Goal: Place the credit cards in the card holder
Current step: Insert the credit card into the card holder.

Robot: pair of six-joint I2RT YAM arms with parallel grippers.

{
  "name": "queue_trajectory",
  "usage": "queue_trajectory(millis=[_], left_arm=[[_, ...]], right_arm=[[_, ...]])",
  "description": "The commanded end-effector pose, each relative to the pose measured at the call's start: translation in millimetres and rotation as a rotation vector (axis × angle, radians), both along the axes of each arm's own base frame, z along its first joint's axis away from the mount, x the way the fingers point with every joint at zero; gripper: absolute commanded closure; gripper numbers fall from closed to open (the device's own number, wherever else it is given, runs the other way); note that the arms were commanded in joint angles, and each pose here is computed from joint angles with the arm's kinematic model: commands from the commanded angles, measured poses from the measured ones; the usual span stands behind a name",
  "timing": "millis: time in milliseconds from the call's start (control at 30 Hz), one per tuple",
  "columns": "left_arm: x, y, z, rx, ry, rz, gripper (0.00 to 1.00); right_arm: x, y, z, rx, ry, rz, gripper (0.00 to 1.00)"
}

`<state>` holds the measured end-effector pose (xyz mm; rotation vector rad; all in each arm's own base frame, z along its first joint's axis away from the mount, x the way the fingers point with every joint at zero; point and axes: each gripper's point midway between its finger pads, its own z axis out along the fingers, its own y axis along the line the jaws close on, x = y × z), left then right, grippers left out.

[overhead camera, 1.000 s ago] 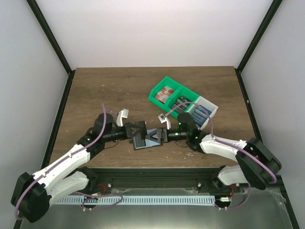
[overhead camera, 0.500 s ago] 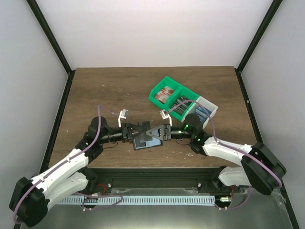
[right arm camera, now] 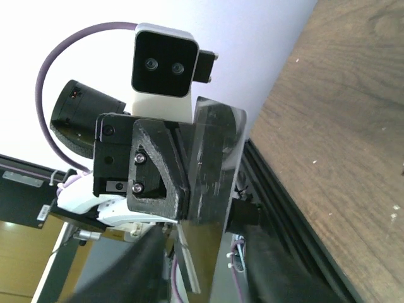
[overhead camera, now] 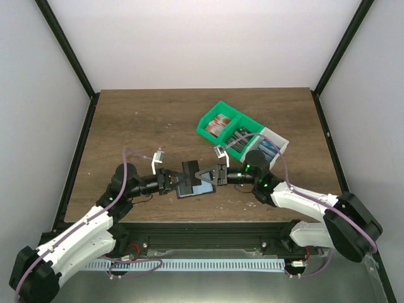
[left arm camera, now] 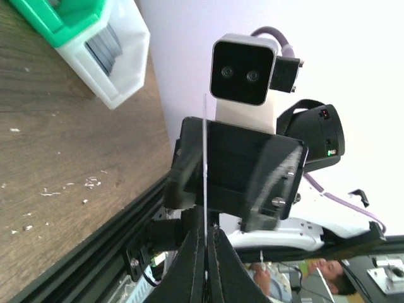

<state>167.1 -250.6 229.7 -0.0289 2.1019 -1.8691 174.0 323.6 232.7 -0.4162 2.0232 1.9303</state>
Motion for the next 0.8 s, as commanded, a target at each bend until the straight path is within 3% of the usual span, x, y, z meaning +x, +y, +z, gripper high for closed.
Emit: queue_trajectory(millis=[0,67,133,300,467,667,767], left_arm=[[11.7,8.3,-17.9,0.068,0.005,0.086,1.00],[16.8,10.9,-31.2,0.114,0.009,0.115,1.00],[22.4,13.6,-45.5,0.161,0.020,0.143,1.00],[37.2,23.5,-88.9,0.316,0.055,0.220,1.00],[41.8,25.4,-123.4,0.376,0.073,0.242,1.00],[43.7,20.4,-155.7,0.382,0.120,0.241,1.00],[49.0,14.3,-163.5,0.396,0.123,0.225,1.00]], right_arm=[[10.9,-9.1,-10.4,-0.065,-0.005,-0.066,0.46],[18.9,-14.7,-18.6,-0.123,-0.018,-0.115,0.35],[27.8,-22.3,-31.3,-0.204,-0.028,-0.173,0.31],[51.4,-37.4,-84.8,-0.496,-0.040,-0.254,0.31],[70.4,-47.7,-136.6,-0.756,-0.027,-0.271,0.36],[80.0,-42.0,-170.6,-0.929,-0.040,-0.230,0.35],[80.6,-40.9,-187.3,-0.992,-0.031,-0.205,0.39]])
